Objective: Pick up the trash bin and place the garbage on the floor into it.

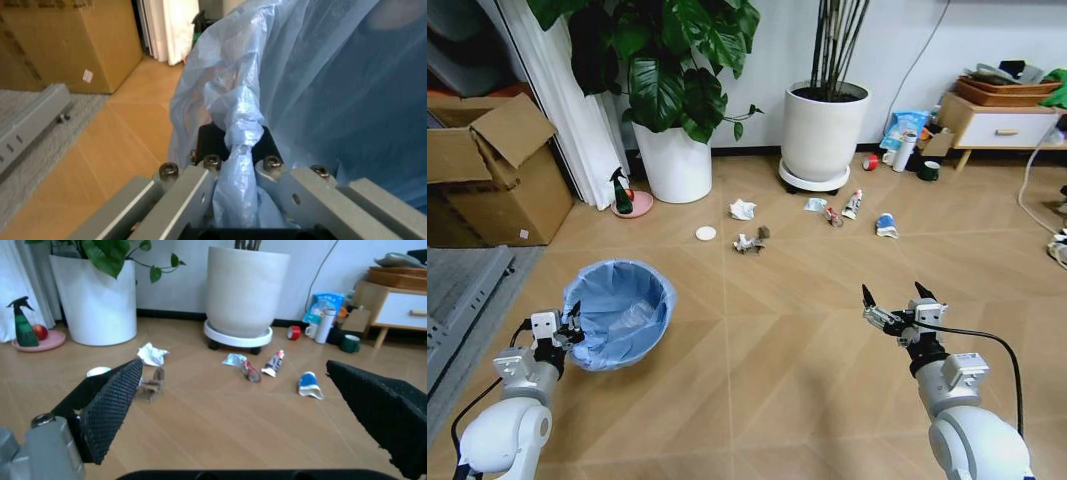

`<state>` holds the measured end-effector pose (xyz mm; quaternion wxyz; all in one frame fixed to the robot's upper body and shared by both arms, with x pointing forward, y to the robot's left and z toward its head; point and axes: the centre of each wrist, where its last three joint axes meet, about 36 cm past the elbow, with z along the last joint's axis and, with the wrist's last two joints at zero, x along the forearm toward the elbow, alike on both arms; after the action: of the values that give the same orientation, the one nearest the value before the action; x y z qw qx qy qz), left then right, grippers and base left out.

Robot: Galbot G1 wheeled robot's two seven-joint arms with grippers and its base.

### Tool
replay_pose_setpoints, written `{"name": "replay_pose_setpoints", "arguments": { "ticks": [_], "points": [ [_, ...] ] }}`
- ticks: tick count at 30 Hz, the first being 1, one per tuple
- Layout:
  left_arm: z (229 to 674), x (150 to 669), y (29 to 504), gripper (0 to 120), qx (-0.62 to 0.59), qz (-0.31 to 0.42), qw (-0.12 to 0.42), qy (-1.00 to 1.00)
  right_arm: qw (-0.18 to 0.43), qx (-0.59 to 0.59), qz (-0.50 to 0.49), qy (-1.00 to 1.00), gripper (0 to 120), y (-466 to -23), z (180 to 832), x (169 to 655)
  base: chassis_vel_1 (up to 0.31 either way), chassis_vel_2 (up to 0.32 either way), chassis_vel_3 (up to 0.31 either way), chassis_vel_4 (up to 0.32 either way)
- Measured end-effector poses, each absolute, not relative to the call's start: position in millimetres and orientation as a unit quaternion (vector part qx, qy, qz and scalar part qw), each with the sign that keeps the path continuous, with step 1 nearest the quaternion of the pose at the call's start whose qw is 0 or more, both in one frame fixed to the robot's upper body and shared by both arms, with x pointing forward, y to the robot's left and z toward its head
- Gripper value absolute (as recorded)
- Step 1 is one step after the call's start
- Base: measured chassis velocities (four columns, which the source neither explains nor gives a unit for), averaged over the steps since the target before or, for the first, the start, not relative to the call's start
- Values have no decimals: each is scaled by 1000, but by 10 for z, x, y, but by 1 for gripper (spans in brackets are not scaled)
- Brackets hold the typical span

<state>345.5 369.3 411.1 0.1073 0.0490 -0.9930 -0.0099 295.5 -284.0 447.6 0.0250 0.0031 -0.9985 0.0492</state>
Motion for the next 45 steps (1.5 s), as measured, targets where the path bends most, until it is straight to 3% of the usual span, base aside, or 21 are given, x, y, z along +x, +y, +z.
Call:
{"name": "replay_pose_setpoints", "arguments": {
  "ticks": [13,30,45],
  "points": [
    [4090,3466,3681,0,45,-12,106,-993,26,0,47,-999,100,-2844,4471,2949,-173,317,174,-317],
    [4041,3480,3693,0,46,-10,108,-993,33,-1,47,-998,100,-2841,4418,2969,-341,317,332,-319],
    [4016,3463,3673,0,62,-3,108,-992,76,19,34,-996,100,-2786,3999,3324,-1,7,-4,19]
  ]
}}
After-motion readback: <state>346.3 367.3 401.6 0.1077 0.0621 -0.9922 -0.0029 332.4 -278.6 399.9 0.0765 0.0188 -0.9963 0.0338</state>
